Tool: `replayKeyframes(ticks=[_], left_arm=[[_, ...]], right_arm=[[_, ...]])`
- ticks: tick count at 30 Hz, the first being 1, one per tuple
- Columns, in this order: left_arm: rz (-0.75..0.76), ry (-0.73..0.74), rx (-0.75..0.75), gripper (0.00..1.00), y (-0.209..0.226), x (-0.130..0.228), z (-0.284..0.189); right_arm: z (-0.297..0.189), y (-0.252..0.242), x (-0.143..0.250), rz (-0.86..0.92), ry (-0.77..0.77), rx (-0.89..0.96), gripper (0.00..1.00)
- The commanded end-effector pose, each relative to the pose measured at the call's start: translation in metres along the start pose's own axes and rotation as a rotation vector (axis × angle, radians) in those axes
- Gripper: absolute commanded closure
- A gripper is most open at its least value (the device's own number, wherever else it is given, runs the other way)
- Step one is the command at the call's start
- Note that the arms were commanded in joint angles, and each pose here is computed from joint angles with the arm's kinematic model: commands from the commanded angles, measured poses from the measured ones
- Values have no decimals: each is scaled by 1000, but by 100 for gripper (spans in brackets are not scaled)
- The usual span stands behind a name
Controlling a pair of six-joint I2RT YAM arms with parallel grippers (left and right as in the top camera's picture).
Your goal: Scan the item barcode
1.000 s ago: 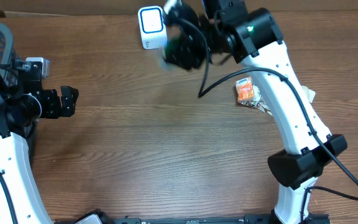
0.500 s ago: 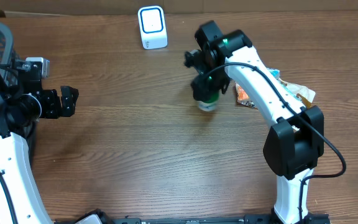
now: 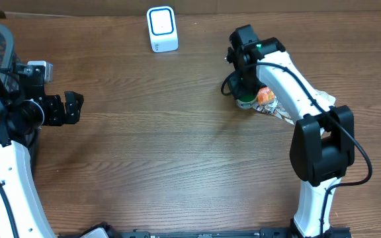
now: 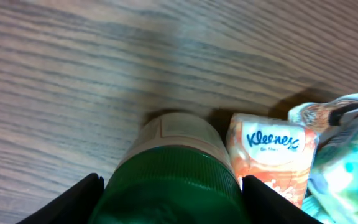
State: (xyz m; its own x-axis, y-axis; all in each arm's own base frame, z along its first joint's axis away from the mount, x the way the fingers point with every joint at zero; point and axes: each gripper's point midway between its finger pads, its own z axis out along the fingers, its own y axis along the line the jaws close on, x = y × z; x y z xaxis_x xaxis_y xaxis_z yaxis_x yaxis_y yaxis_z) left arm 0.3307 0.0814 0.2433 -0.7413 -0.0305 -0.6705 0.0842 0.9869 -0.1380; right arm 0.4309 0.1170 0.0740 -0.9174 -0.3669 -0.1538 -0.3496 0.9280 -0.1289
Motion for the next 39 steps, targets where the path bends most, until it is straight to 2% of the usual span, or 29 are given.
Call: replayKeyframes(ticks=[1,5,7,8,13,18,22,28,32,36,39], left_arm=[[4,-2,0,0,2,0,0],[4,-2,0,0,2,-1,0],[4,-2,0,0,2,-1,0],[4,-2,0,0,2,0,0],[4,-2,0,0,2,0,0],[4,-2,0,0,2,0,0],[4,-2,0,1,2,0,0],[4,-2,0,0,2,0,0],[4,-2,0,1,2,0,0],[4,-2,0,0,2,0,0],[4,-2,0,0,2,0,0]], right_arm=[[-3,-5,-2,34,-12,-5,27],[-3,-4,-1,33,-8,-8,13],[-5,-4,0,42,-6,-9,1],[-8,-5,-1,57,-9,-9,0],[-55,-5,-14,110,-83,-46,0],[-148,2,-14,113,-238,-141,0],[-223,13,13,99,-352,-236,0],[-296,32,60,65,-470,-368,0],[-316,31,77,59,-517,-371,0],[-315,31,99,63,-465,-358,0],[-313,27,101,70,-455,-334,0]])
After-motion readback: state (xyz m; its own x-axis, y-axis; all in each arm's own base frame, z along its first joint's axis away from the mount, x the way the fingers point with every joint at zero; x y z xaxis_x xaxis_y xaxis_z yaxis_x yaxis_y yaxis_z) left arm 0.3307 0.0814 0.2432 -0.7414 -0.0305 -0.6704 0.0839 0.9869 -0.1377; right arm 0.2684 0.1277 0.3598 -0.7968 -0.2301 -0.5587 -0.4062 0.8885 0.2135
